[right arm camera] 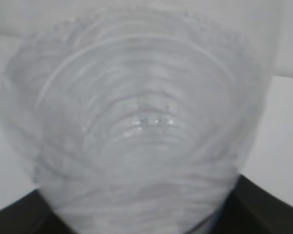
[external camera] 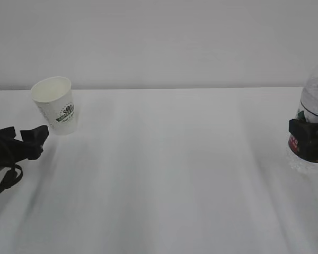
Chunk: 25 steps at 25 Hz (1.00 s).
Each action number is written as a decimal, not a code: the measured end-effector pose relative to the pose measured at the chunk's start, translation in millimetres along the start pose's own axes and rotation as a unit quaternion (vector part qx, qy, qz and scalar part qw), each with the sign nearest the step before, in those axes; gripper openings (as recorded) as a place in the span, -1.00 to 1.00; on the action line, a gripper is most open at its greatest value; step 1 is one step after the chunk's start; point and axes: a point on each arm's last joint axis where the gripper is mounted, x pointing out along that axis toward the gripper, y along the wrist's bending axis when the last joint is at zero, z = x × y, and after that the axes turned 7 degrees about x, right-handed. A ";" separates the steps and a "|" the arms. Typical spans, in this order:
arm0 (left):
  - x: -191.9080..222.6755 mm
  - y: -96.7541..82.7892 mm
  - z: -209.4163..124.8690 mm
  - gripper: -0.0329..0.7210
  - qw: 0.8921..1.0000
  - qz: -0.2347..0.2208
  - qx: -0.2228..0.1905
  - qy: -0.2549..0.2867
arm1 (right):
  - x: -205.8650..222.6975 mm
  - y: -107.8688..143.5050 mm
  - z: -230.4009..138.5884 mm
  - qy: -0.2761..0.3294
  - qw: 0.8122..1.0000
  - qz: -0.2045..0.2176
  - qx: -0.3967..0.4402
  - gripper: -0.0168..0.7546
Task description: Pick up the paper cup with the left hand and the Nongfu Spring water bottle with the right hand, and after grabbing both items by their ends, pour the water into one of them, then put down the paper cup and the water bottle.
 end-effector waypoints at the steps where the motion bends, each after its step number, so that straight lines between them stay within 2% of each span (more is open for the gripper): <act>1: 4.2 0.2 -1.5 0.77 1.000 0.000 0.000 0.001 | 0.0 0.0 0.0 0.000 1.000 0.000 -0.001 0.32; 15: 51.2 1.2 -15.7 0.78 1.000 -0.008 -0.004 -0.002 | 0.1 0.0 0.3 0.000 1.000 0.000 -0.003 0.32; 25: 75.0 -3.0 -21.5 0.78 0.999 -0.038 0.004 -0.010 | 0.1 0.0 0.3 0.000 1.000 0.000 -0.003 0.32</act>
